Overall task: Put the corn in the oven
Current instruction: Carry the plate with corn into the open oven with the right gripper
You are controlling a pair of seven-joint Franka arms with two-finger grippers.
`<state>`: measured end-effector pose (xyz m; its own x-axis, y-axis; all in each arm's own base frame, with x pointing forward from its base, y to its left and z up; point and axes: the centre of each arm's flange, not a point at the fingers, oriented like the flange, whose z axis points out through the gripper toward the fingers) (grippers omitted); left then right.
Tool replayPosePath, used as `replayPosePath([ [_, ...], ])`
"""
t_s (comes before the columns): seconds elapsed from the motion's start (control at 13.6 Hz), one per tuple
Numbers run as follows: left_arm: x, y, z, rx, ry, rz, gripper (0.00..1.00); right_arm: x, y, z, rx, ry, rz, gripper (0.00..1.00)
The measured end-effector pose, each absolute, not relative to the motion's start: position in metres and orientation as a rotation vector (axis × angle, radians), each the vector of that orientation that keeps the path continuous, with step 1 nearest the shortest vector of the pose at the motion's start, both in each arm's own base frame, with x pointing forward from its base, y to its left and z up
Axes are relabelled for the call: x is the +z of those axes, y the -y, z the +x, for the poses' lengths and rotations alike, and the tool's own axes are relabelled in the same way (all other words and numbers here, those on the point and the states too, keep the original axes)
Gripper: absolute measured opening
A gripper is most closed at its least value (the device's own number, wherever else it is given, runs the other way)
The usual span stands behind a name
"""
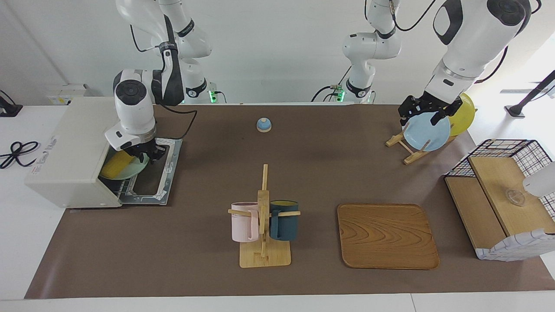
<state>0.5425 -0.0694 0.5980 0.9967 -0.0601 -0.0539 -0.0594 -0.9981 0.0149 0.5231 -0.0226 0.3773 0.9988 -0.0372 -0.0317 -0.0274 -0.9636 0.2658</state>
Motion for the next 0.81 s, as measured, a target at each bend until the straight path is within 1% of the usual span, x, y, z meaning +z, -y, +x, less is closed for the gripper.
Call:
replayPosePath([
  [0.07, 0.598, 0.069, 0.543, -0.085, 0.093, 3.126, 1.0, 0.381, 0.016, 0.525, -0.047, 0.032, 2.872, 0.33],
  [0.15, 0.598, 0.069, 0.542, -0.086, 0.093, 3.126, 1.0, 0.384, 0.007, 0.526, -0.05, 0.018, 2.875, 0.29],
  [0.22, 0.598, 0.069, 0.543, -0.086, 0.092, 3.126, 1.0, 0.386, -0.005, 0.527, -0.052, 0.021, 2.893, 0.18],
  [0.29, 0.598, 0.068, 0.543, -0.086, 0.09, 3.126, 1.0, 0.386, -0.02, 0.526, -0.052, 0.03, 2.917, 0.04],
  [0.37, 0.598, 0.068, 0.543, -0.086, 0.089, 3.126, 1.0, 0.385, -0.036, 0.525, -0.052, 0.04, 2.934, 0.01],
  [0.59, 0.598, 0.067, 0.543, -0.086, 0.087, 3.126, 1.0, 0.368, -0.08, 0.515, -0.051, 0.087, 2.949, 0.01],
  [0.81, 0.598, 0.066, 0.543, -0.086, 0.085, 3.126, 1.0, 0.336, -0.084, 0.504, -0.037, 0.089, 2.964, 0.01],
])
